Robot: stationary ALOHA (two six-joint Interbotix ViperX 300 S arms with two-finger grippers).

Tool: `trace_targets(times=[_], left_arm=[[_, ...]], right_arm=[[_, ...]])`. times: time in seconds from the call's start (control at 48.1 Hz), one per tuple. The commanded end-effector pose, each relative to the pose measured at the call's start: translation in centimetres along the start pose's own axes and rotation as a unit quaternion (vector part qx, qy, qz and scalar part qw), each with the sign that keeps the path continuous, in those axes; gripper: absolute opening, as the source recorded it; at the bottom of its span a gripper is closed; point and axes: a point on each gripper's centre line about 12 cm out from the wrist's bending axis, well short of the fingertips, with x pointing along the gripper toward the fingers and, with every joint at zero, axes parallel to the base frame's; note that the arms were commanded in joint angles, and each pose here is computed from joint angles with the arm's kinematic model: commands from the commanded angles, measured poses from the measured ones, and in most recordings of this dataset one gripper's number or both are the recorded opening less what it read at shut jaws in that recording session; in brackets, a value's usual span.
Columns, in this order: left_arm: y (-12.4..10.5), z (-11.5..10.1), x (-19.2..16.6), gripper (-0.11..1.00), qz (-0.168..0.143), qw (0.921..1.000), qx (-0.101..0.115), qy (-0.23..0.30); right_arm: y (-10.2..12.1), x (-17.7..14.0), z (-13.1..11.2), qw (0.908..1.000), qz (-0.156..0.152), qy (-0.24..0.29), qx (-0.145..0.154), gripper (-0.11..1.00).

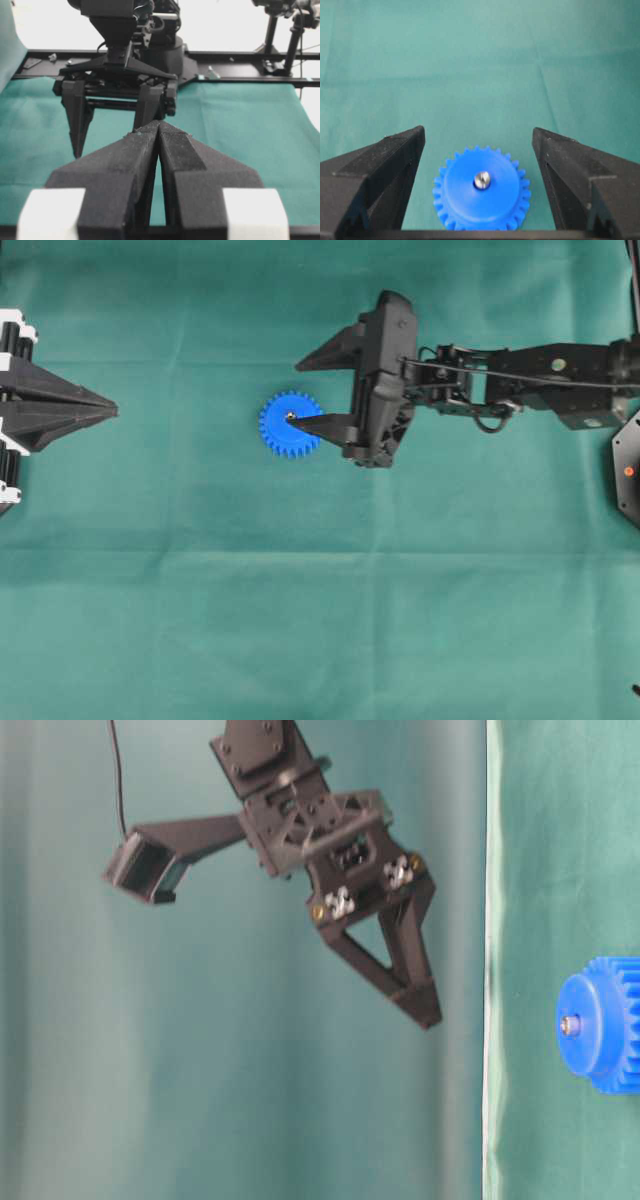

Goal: Insert the shaft placed at a random location into the center hole of the medium gear at another random location.
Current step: 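Open the right gripper and withdraw it up and right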

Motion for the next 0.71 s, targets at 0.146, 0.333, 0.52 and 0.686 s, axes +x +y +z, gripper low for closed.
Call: trace_targets(times=[0.146, 0.333, 0.52, 0.686], left_arm=[[0.0, 0.8, 0.3, 0.00, 0.001, 0.9999, 0.001, -0.010], [0.0, 0.8, 0.3, 0.00, 0.001, 1.0000, 0.000, -0.009], [0.0, 0.8, 0.3, 0.00, 0.000, 1.0000, 0.001, -0.009], [0.1, 0.9, 0.3, 0.00, 0.001, 0.9999, 0.001, -0.011]], right_arm=[[0.0, -2.4, 0.5, 0.9999, 0.000, -0.015, 0.000, 0.90], [-0.1, -3.8, -0.5, 1.0000, 0.000, -0.007, 0.000, 0.90], [-0.1, -5.1, -1.2, 1.0000, 0.000, -0.001, 0.002, 0.90], [-0.1, -5.6, -1.7, 1.0000, 0.000, 0.002, 0.002, 0.90]])
